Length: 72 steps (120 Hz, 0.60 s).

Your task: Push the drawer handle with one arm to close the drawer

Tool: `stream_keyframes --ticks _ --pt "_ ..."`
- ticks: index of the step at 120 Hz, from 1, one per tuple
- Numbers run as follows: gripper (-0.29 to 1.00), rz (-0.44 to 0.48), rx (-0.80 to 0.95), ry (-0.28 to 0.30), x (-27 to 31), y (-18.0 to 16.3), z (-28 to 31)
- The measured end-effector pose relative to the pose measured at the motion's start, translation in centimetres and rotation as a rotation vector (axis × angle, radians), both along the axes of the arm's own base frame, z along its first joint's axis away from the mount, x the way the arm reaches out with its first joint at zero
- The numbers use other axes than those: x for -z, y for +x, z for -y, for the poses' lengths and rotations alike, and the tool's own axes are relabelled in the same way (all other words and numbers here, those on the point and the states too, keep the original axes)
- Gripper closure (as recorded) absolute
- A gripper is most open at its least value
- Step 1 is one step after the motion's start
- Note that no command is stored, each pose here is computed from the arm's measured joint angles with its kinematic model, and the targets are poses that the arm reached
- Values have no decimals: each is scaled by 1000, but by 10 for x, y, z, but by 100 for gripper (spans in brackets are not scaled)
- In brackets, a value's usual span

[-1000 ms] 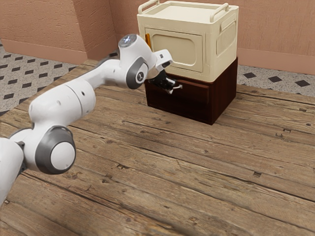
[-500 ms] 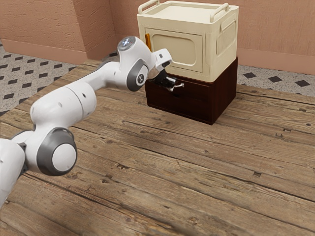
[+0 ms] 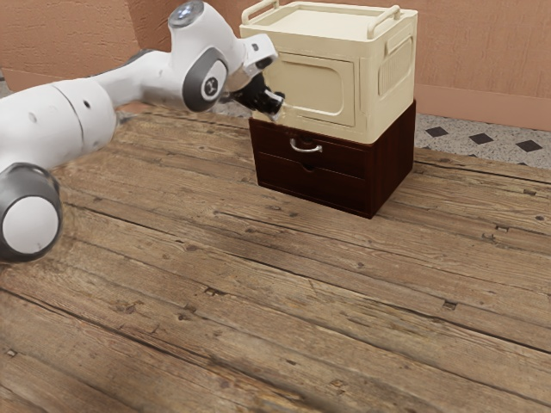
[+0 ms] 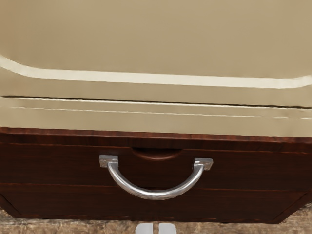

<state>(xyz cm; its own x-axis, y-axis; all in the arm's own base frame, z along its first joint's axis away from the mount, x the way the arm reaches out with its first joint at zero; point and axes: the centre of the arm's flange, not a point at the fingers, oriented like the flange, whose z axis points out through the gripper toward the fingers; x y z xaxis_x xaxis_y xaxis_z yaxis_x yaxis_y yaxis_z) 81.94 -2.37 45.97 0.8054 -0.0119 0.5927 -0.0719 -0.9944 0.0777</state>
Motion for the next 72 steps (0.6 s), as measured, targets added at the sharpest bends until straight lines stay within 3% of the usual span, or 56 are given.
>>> stream_keyframes --ticks 15,28,40,53,72 --pt "79 -57 65 120 -173 -140 44" --pt "79 -180 113 186 -254 -224 76" --pt "79 -332 174 237 -263 -243 68" --pt "54 -481 233 254 -250 -250 25" --pt "26 -586 399 286 -240 -264 24"
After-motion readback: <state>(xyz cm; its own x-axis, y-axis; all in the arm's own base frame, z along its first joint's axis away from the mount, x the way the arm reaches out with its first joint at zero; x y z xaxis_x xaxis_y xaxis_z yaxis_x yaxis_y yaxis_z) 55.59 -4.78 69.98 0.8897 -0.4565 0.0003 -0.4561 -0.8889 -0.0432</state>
